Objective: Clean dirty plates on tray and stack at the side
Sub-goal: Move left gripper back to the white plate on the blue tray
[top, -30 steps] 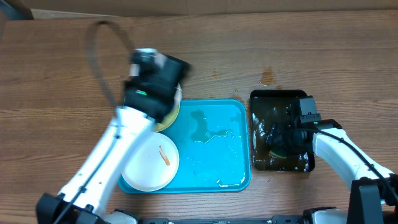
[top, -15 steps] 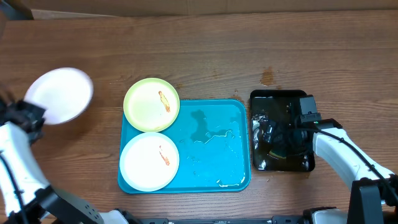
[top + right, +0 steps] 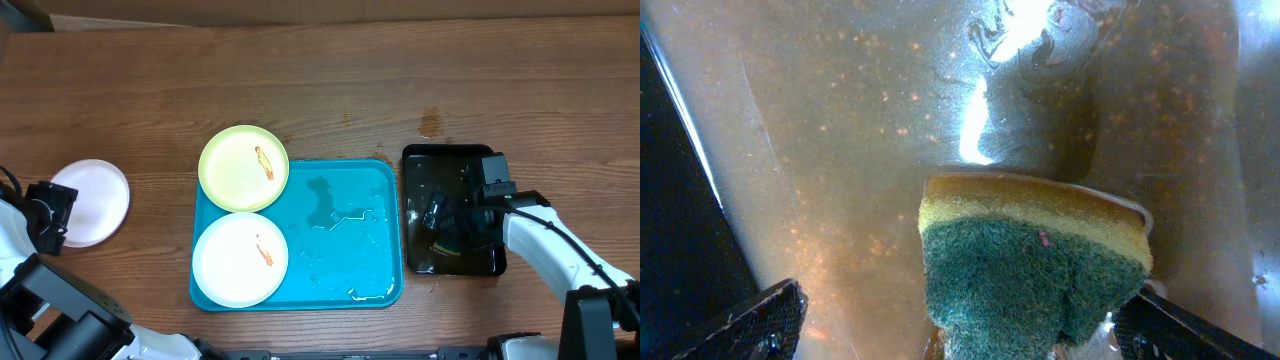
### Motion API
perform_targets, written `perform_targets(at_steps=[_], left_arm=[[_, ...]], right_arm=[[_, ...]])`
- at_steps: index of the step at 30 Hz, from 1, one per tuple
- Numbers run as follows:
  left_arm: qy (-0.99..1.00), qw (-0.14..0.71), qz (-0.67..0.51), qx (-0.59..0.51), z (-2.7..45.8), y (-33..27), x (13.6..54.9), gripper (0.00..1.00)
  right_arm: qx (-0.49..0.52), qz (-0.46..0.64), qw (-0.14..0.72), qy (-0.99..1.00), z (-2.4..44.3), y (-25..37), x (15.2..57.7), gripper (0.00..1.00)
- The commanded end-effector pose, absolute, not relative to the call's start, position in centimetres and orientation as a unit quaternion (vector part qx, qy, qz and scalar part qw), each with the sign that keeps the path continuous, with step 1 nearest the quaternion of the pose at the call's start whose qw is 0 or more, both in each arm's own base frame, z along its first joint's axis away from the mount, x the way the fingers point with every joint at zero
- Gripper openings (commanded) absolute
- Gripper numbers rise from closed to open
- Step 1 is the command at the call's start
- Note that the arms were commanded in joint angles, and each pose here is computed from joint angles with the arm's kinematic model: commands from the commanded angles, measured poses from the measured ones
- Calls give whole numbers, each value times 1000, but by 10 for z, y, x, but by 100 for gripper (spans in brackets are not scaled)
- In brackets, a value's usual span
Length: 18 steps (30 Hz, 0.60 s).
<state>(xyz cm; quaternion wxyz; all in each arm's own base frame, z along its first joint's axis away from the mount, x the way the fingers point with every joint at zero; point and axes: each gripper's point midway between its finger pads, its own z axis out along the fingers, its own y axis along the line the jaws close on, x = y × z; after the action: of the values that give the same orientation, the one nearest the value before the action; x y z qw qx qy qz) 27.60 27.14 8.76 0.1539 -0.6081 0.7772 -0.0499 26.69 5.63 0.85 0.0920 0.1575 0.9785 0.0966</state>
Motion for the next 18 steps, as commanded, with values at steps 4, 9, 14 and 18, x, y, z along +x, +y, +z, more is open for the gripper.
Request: perform_targets(at_steps=[4, 9, 14, 18], left_arm=[[802, 210, -142, -541, 143, 237, 308, 78], [826, 238, -144, -490, 185, 194, 313, 79], [893, 227, -145, -361, 206, 111, 320, 79], [937, 163, -110, -288, 197, 55, 303, 80]], right_arm=[[166, 80, 55, 981, -12, 51, 248, 100], [166, 80, 55, 981, -12, 51, 247, 100], [166, 80, 55, 981, -12, 51, 248, 100], [166, 80, 55, 981, -12, 51, 247, 100]])
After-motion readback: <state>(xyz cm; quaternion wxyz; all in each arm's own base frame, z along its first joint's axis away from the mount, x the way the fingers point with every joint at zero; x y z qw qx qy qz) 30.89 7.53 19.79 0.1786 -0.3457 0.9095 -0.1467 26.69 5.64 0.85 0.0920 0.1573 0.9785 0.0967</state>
